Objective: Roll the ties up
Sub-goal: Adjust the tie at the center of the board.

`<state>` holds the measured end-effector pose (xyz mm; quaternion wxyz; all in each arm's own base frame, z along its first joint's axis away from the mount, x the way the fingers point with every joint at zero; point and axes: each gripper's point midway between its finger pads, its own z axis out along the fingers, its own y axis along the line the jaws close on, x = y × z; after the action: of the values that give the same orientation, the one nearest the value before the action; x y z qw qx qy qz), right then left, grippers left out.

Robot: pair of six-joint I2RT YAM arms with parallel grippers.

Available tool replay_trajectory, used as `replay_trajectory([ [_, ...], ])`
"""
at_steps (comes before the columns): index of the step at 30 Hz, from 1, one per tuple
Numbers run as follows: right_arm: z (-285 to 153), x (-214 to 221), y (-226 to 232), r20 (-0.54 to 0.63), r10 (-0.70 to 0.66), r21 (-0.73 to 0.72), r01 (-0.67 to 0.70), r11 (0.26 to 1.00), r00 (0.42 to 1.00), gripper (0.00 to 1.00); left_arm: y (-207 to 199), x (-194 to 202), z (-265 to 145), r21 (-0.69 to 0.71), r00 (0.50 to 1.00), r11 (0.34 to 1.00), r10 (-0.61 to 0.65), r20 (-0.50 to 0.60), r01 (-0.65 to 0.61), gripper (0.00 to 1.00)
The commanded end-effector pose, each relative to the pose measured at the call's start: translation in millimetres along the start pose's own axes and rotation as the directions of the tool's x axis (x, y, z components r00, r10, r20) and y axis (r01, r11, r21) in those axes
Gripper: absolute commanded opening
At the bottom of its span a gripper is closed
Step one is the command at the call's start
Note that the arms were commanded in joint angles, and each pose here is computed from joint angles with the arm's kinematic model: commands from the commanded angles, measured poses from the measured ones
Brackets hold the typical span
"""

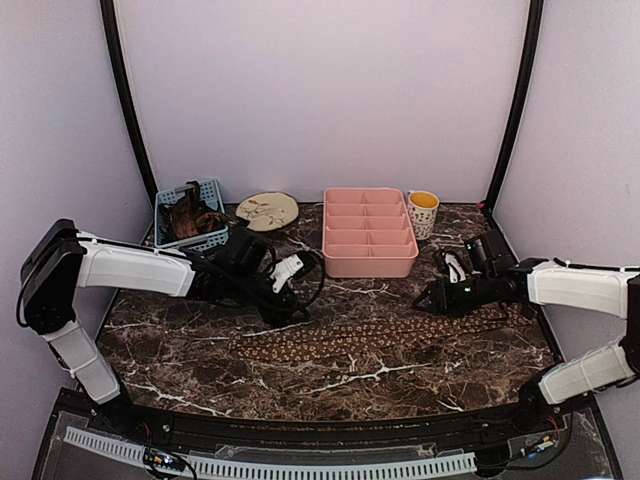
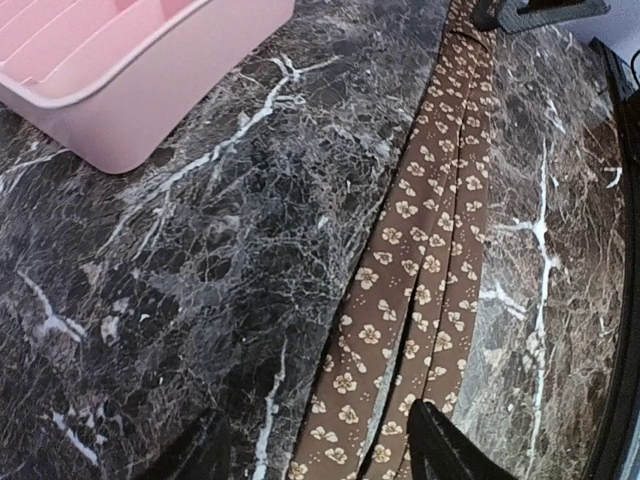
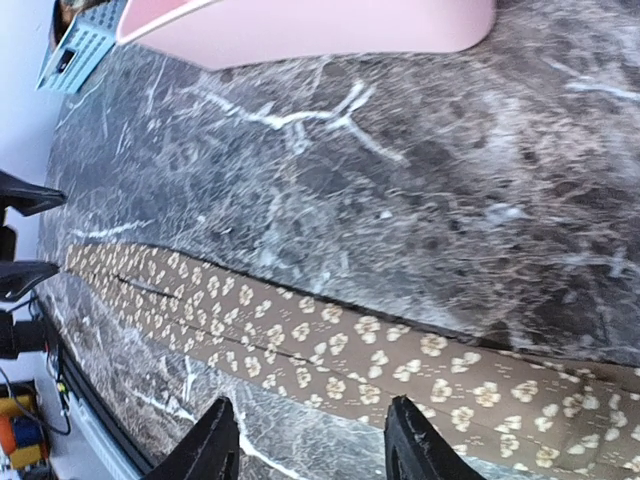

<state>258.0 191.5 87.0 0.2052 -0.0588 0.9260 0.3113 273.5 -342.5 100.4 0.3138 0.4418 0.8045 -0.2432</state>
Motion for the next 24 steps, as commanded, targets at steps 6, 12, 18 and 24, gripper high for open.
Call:
replay_trajectory([
  [6, 21, -1, 28, -0.045, -0.063, -0.112, 0.058, 0.992, 0.997, 0.46, -29, 12, 47, 0.162, 0.996, 0.986, 0.046, -0.076, -0.033, 0.52],
  [12, 36, -5, 28, -0.065, -0.077, -0.104, 0.07, 0.992, 0.995, 0.44, -37, 26, 71, 0.162, 0.991, 0.986, 0.061, -0.118, -0.042, 0.42],
  [18, 43, -4, 25, -0.085, -0.077, -0.093, 0.069, 0.993, 0.993, 0.42, -47, 34, 78, 0.189, 0.984, 0.98, 0.086, -0.158, -0.056, 0.18],
  [24, 41, 2, 19, -0.092, -0.072, -0.071, 0.066, 0.995, 0.993, 0.41, -57, 9, 54, 0.193, 0.99, 0.977, 0.108, -0.09, -0.089, 0.11],
])
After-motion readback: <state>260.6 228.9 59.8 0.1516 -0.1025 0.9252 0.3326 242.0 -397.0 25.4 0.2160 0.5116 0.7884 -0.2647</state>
